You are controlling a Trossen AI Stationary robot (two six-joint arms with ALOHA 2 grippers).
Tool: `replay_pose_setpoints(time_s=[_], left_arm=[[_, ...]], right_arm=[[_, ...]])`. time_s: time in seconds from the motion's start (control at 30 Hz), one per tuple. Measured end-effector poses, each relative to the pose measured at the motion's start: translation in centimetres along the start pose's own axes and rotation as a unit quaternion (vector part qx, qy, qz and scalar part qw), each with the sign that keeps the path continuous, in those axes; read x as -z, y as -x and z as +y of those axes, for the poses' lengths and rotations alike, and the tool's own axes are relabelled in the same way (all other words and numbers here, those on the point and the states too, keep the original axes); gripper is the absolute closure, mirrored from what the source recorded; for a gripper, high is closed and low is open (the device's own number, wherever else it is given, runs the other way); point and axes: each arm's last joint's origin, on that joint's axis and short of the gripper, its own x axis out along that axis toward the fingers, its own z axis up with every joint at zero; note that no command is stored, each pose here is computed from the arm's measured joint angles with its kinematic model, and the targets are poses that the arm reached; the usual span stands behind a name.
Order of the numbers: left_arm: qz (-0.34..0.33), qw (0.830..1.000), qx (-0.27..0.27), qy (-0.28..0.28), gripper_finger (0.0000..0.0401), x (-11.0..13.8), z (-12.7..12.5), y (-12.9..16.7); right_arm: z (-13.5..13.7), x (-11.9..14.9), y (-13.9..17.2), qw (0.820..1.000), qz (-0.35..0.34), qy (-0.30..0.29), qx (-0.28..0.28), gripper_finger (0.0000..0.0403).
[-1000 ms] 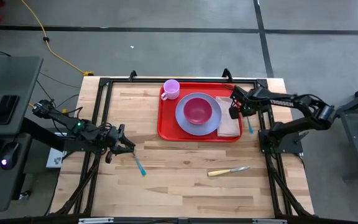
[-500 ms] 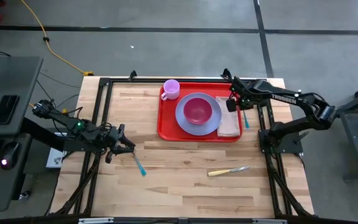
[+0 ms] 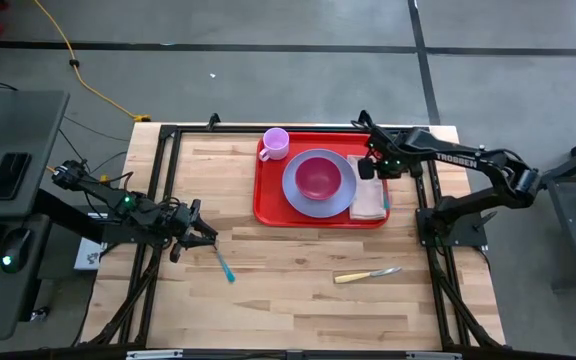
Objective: Set up tray
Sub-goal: Put the blue fork on the white napkin on the red serving tray
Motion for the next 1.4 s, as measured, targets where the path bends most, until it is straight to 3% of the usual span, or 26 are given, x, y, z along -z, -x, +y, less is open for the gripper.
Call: replay_pose_setpoints(time_s=[0.4, 0.93, 1.4], left_arm=[[0.004, 1.000, -0.001, -0.001, 0.0235, 0.1, 0.0, 0.0], [0.005, 1.000, -0.001, -0.001, 0.0235, 0.1, 0.0, 0.0], [0.006, 1.000, -0.001, -0.001, 0.0235, 0.1, 0.0, 0.0]], right_arm=[[2.2, 0.6, 0.0, 0.998, -0.013, -0.007, -0.069, 0.0397], [3.6, 0.6, -3.3, 0.999, 0.028, -0.001, -0.030, 0.0399], [4.0, 0.0, -4.9, 1.000, -0.001, 0.007, -0.001, 0.0399]])
